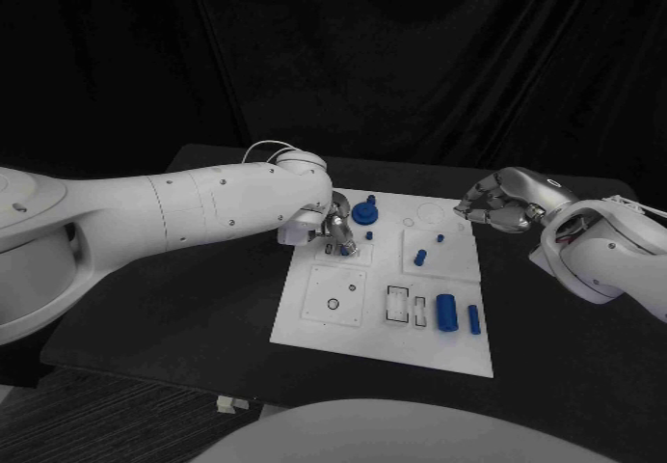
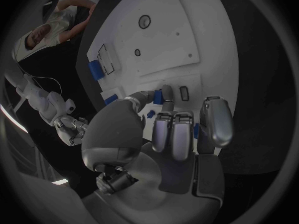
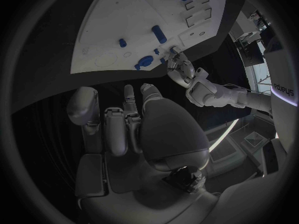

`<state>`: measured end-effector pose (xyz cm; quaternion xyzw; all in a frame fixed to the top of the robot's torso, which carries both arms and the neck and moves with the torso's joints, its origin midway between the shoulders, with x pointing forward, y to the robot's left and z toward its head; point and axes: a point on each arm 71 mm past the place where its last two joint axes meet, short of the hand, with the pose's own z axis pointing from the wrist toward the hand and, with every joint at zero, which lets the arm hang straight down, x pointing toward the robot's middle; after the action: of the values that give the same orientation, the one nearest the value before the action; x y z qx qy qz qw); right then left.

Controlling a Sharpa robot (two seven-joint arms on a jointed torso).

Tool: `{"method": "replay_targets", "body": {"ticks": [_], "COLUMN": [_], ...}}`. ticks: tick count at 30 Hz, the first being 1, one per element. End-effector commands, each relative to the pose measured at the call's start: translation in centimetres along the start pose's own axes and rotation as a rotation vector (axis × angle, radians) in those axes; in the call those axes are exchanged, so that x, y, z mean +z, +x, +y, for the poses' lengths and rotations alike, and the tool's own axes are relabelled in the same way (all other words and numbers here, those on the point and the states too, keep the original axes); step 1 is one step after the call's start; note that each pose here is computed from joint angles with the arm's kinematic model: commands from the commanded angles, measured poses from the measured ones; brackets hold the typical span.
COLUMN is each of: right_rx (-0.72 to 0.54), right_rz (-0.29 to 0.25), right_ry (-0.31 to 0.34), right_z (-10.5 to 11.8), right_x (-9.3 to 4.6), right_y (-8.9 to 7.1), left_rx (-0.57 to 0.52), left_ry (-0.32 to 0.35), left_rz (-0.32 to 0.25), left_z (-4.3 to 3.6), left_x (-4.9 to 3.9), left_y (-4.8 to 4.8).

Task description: Assemble the parts on the task board

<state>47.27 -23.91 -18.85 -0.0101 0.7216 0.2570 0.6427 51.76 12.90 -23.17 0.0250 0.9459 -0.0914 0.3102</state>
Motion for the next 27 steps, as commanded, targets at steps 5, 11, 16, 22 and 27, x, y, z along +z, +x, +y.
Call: {"method": "replay_targets", "body": {"ticks": [5, 11, 16, 22, 27], "right_rx": [-0.003, -0.003, -0.003, -0.003, -0.003], "right_rz": [0.009, 0.012, 0.014, 0.015, 0.015], "right_ry": [0.02, 0.021, 0.021, 0.023, 0.024], "right_z": [-0.2, -0.2, -0.2, -0.2, -0.3], "right_x": [0.0, 0.0, 0.0, -0.1, -0.1], "right_y": [0.1, 0.2, 0.2, 0.2, 0.2], "left_rx": [-0.02, -0.026, -0.019, -0.026, -0.045], "left_ry": [0.036, 0.04, 0.029, 0.017, 0.02], "left_rz": [-0.027, -0.037, -0.026, -0.001, 0.047], "left_z": [-0.14, -0.1, 0.0, 0.21, 0.36], "left_x": [0.06, -0.01, -0.11, -0.44, -0.97], "left_y": [0.01, -0.01, 0.13, 0.13, -0.19]}}
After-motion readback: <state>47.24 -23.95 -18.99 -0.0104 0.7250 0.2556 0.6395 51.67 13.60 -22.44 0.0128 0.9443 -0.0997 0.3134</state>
